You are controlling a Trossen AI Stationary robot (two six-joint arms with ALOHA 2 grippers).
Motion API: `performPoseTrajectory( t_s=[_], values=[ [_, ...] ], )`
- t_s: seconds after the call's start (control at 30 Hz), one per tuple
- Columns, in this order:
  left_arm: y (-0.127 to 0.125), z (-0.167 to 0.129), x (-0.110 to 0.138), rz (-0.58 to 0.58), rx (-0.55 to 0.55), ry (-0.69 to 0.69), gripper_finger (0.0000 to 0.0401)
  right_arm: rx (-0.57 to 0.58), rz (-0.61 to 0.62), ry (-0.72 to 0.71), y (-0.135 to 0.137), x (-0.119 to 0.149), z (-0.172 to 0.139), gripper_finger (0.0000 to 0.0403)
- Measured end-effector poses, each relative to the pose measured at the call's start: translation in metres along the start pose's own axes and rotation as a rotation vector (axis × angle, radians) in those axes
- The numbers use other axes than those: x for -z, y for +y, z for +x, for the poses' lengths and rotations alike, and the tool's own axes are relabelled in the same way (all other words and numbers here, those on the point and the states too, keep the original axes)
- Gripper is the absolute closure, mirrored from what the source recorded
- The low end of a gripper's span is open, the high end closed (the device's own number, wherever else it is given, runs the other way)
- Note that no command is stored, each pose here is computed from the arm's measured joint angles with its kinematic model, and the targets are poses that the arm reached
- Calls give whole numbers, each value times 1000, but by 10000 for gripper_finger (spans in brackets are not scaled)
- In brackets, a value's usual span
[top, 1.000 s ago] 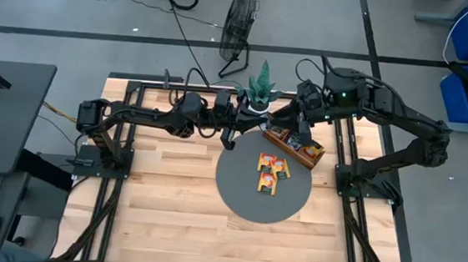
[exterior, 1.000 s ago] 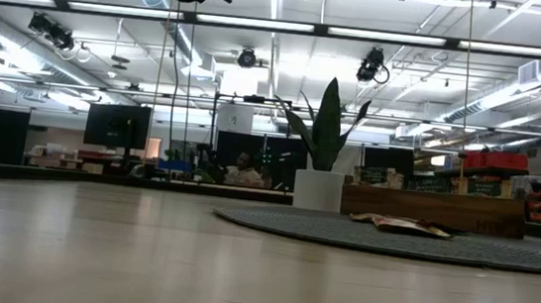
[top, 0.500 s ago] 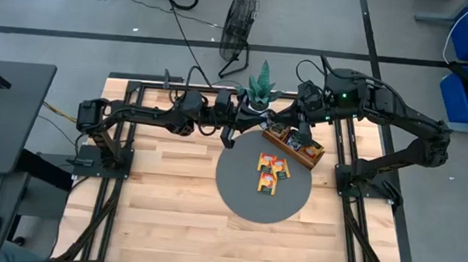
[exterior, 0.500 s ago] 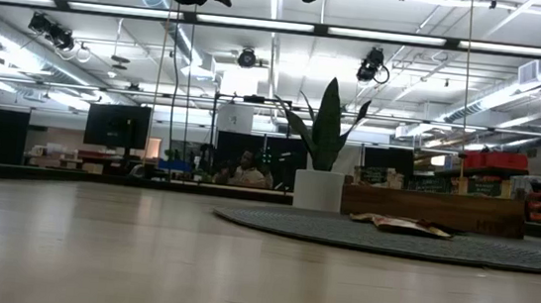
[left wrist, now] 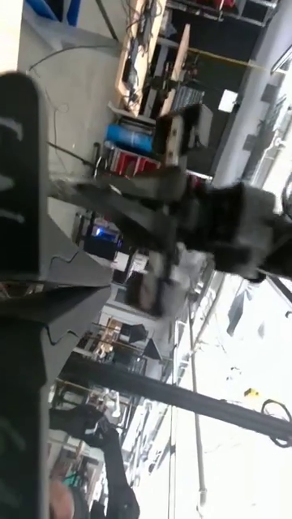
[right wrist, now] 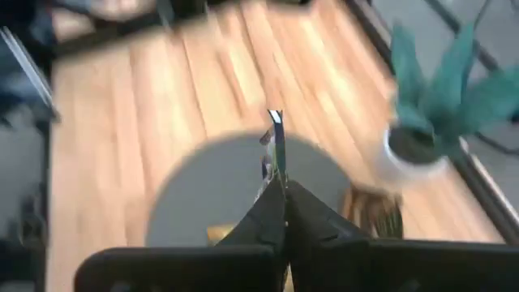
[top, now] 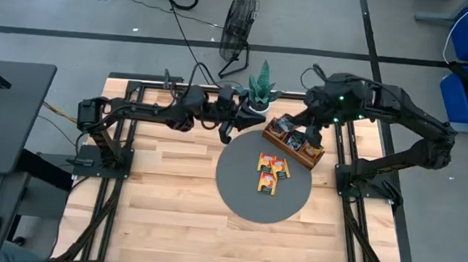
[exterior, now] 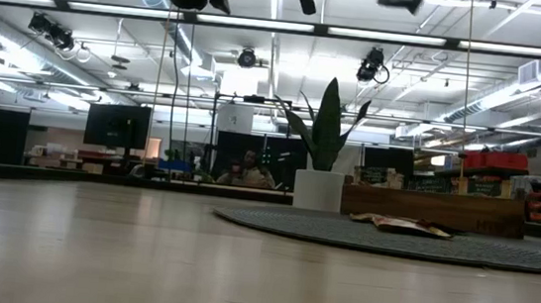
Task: Pick & Place Tea
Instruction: Put the purple tea bag into the wooden organizer
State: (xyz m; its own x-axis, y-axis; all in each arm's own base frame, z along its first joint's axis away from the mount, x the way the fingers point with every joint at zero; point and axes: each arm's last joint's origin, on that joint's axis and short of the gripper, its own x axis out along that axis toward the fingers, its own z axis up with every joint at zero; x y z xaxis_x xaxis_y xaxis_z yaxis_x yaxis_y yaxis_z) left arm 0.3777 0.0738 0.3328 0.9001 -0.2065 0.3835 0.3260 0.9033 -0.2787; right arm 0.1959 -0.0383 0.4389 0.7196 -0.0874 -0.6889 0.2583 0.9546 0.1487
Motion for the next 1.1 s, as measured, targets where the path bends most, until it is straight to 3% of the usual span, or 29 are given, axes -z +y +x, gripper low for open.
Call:
performPoseTrajectory(
  t_s=[0.23,0.43,0.67,1.1],
  values=[
    [-4,-3,-7,6,-71,45,398,74,24,175,-15,27,24,403],
    [-23,-12,-21,120,-184,170,399,134,60,314,-42,67,62,403],
    [-44,-20,-24,220,-327,281,399,111,221,290,-73,107,110,403],
    [-58,-18,-12,231,-344,361,399,183,341,303,-106,146,141,403]
  ],
)
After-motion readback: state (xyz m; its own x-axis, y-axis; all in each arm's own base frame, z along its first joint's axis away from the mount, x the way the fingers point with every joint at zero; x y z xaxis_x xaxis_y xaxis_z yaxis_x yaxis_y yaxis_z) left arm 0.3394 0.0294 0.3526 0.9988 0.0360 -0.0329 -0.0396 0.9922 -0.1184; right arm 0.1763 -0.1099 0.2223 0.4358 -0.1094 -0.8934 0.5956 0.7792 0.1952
